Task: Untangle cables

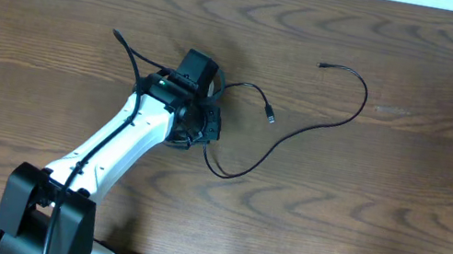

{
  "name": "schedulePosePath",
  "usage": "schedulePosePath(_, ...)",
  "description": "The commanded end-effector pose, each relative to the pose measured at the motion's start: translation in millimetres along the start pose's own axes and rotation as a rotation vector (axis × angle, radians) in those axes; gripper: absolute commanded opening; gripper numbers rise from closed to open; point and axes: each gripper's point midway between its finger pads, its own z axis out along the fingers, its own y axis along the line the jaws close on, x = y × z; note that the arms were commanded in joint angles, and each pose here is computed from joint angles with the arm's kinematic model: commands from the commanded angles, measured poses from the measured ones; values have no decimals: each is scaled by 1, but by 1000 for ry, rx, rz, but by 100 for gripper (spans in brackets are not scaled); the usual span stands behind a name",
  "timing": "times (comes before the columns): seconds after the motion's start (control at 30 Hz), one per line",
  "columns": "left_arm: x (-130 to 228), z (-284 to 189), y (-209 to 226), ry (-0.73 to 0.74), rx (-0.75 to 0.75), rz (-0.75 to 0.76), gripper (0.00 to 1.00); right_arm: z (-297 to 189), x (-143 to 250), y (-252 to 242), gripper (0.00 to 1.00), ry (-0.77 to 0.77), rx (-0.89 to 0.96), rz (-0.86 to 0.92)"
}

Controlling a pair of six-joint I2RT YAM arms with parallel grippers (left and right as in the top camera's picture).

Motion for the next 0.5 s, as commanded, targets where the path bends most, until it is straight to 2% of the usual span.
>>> schedulePosePath(0.0,2,2,2,3,-12,11,8,-3,2,-5,89,0,32,43)
schedulePosePath(0.1,2,2,2,3,-12,11,8,-3,9,-12,99,25,75,87)
schedulePosePath(0.13,1,2,2,3,-12,11,8,-3,11,-6,99,35,46,84)
schedulePosePath(0.17,1,2,1,0,-10,12,8,-3,13,6,99,46,-20,83)
schedulePosePath(0.2,0,2,1,-3,-8,12,8,-5,15,32,99,62,-170,48)
schedulePosePath(0.23,0,2,-4,-1,15,16,8,-17,20,74,99,77,-401,-27)
schedulePosePath(0.27,1,1,-10,7,52,22,8,-22,22,88,99,82,-476,-52)
schedulePosePath(0.3,5,-4,-44,40,243,127,8,-32,36,122,99,124,-589,-105)
schedulePosePath(0.33,7,-13,-71,52,401,200,8,-34,51,144,99,155,-604,-192)
schedulePosePath(0.4,8,-24,-96,47,544,267,7,-31,73,169,99,201,-563,-302)
schedulePosePath(0.43,21,-41,-125,60,714,401,8,-24,104,201,99,254,-514,-421)
schedulePosePath(0.47,27,-42,-131,62,736,450,8,-22,119,216,99,280,-523,-463)
